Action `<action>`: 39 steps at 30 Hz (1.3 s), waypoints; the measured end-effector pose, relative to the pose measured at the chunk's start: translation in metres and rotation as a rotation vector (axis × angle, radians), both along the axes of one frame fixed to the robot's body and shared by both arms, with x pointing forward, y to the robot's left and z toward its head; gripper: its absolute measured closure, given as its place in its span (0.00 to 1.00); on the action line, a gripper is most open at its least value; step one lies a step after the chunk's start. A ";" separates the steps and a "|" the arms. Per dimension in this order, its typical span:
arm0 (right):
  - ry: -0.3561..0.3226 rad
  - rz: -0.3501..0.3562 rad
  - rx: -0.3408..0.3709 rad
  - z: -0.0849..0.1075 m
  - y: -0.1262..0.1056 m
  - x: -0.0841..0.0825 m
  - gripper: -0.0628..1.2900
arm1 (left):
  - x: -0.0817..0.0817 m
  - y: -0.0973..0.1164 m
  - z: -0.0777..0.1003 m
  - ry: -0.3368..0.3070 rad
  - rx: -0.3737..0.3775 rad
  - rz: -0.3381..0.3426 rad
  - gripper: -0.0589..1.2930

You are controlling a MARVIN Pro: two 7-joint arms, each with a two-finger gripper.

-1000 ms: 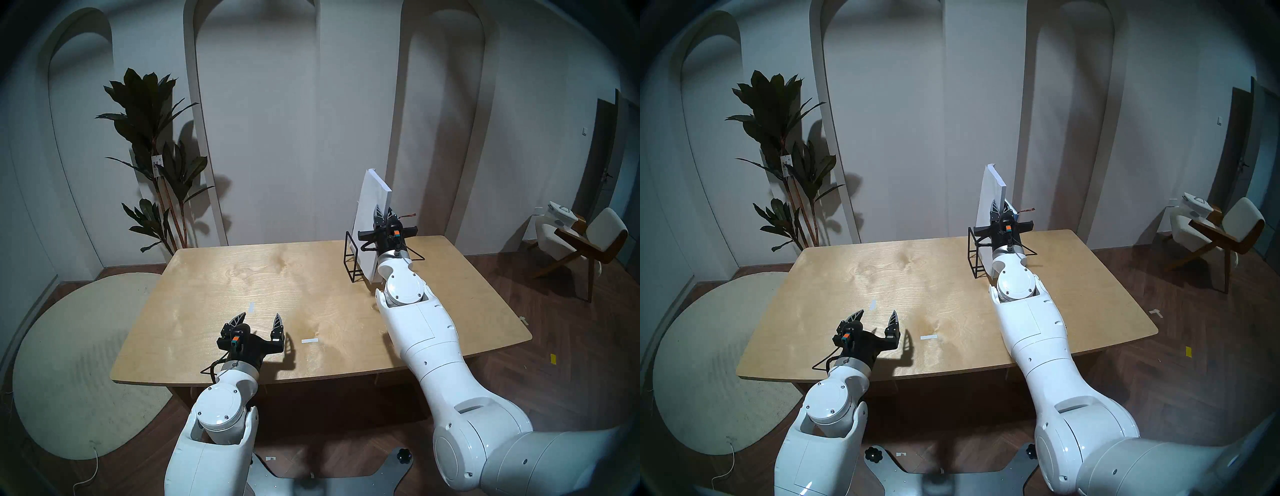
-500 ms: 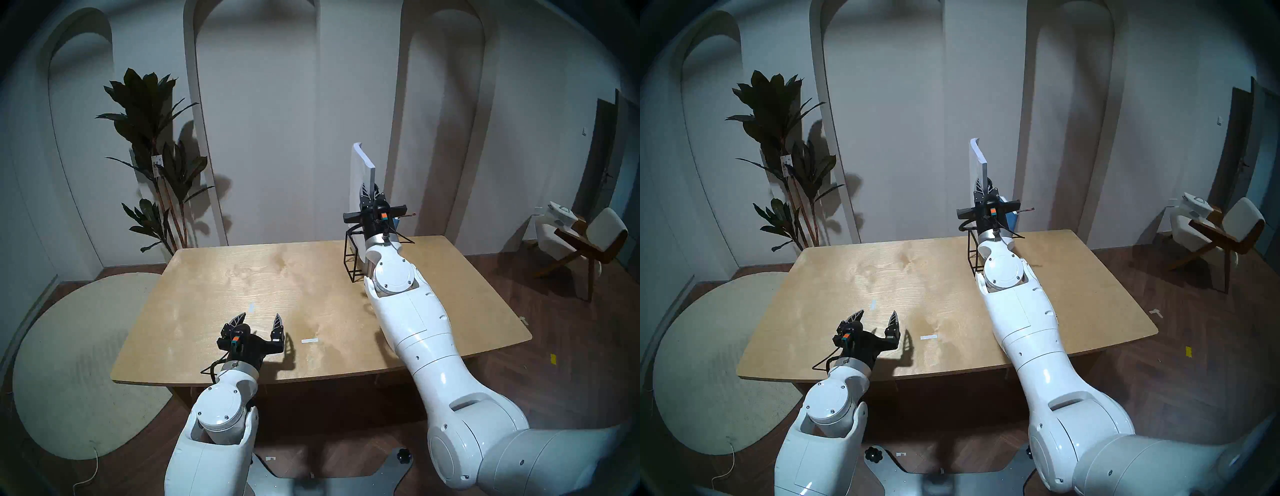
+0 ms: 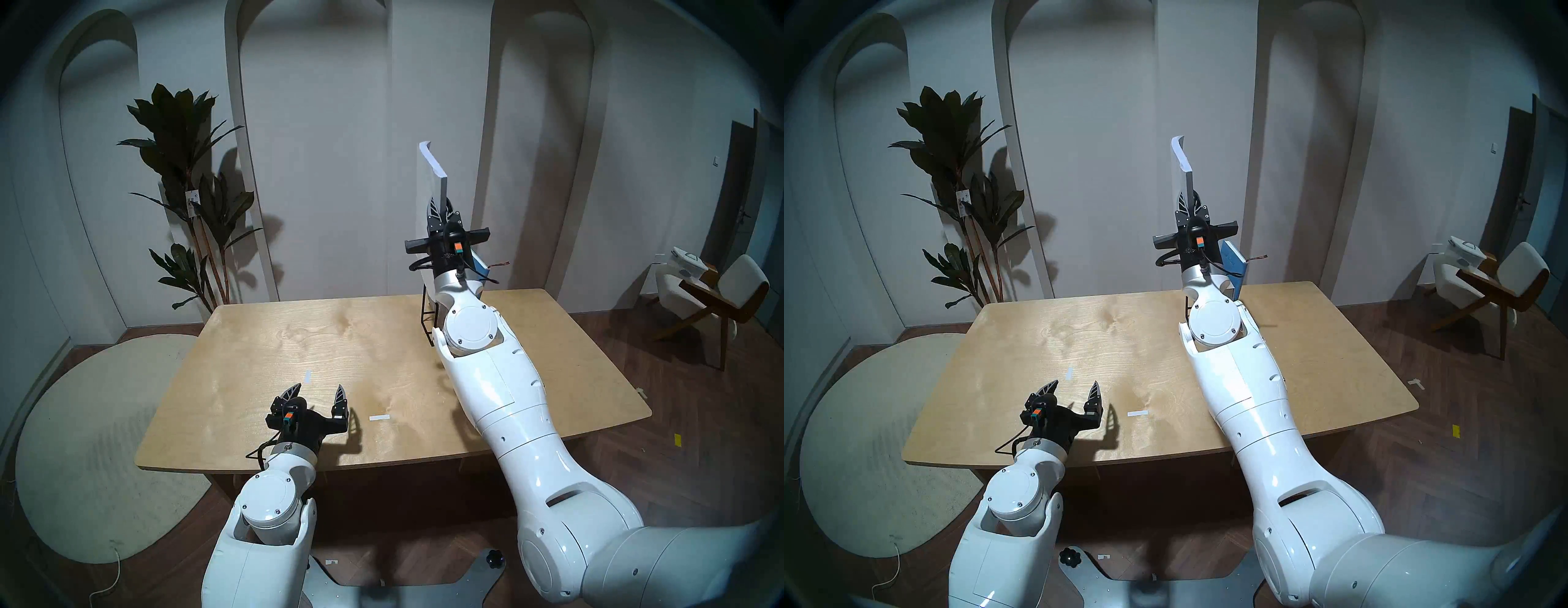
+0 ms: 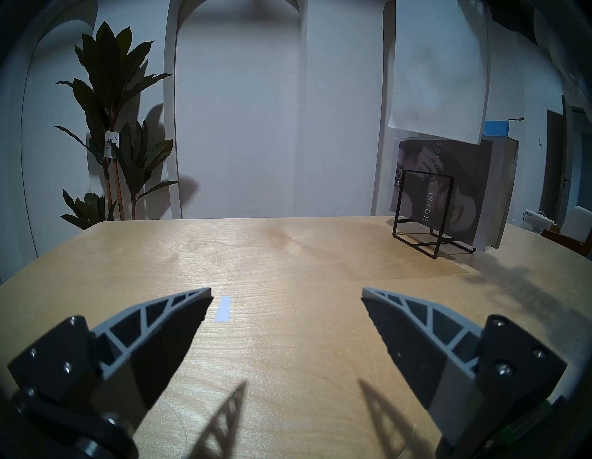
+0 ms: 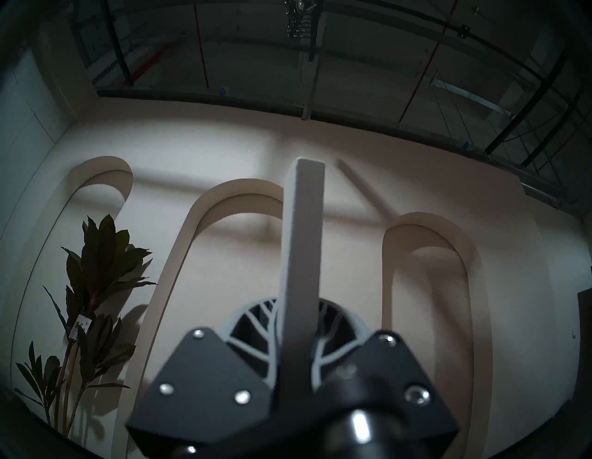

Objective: Stack the books into one stack

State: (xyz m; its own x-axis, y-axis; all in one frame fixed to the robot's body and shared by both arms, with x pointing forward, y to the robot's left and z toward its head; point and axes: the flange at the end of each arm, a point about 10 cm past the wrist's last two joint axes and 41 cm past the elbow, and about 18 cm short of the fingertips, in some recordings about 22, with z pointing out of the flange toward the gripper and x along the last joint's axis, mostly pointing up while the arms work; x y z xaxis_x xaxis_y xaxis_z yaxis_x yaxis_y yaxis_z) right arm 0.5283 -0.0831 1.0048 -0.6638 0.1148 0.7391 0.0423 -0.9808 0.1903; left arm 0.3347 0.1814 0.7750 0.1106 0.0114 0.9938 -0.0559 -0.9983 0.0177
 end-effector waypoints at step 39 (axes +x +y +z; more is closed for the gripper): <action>0.394 0.253 -0.755 -0.153 0.072 -0.013 0.86 | 0.000 0.000 0.001 -0.001 0.000 0.000 0.04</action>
